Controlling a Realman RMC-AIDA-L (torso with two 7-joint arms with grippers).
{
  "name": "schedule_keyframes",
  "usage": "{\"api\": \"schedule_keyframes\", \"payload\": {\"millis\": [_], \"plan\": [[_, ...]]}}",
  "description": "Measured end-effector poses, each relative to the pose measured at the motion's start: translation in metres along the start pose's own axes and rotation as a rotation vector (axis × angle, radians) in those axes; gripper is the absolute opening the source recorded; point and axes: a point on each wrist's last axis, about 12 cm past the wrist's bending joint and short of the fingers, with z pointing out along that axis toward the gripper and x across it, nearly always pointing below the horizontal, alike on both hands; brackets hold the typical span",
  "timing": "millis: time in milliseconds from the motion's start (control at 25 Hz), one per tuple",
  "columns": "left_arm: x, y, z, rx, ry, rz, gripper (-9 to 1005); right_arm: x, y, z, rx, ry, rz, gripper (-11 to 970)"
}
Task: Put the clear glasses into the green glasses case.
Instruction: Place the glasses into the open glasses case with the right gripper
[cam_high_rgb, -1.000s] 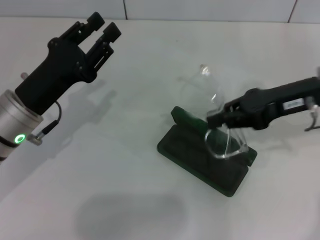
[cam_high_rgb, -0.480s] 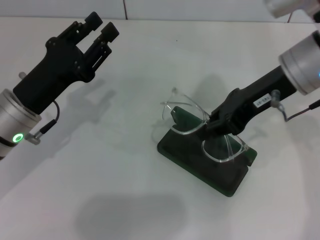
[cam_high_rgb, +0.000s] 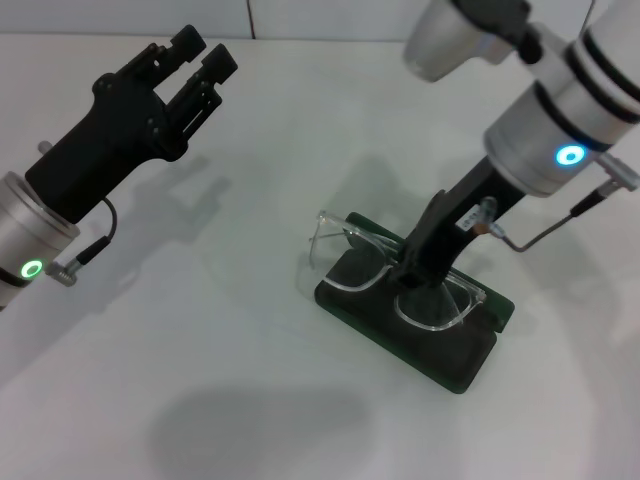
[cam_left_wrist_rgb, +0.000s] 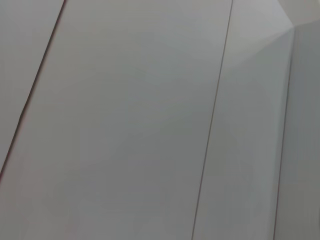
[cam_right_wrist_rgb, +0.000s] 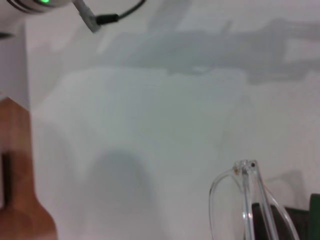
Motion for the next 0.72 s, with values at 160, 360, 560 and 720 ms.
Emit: {"api": "schedule_keyframes", "payload": {"millis": [160,360,560,720], "plan": [[0.0,0.0,0.0,-0.001,0.0,0.0,492,-0.006,0.004,0.006,0.017,0.032,-0.01,121],[0.0,-0.001,0.001,0.0,-0.004,0.002,492,-0.005,0.004,0.013,0.012,0.046,0.016,122],[0.0,-0.001,0.002,0.001,-0.005,0.004,492,-0.005,0.007,0.017,0.004,0.056,0.033,123],[0.001,-0.001,0.002,0.002,-0.004,0.004,492,-0.003,0.009,0.022,0.016,0.088,0.033,123]]}}
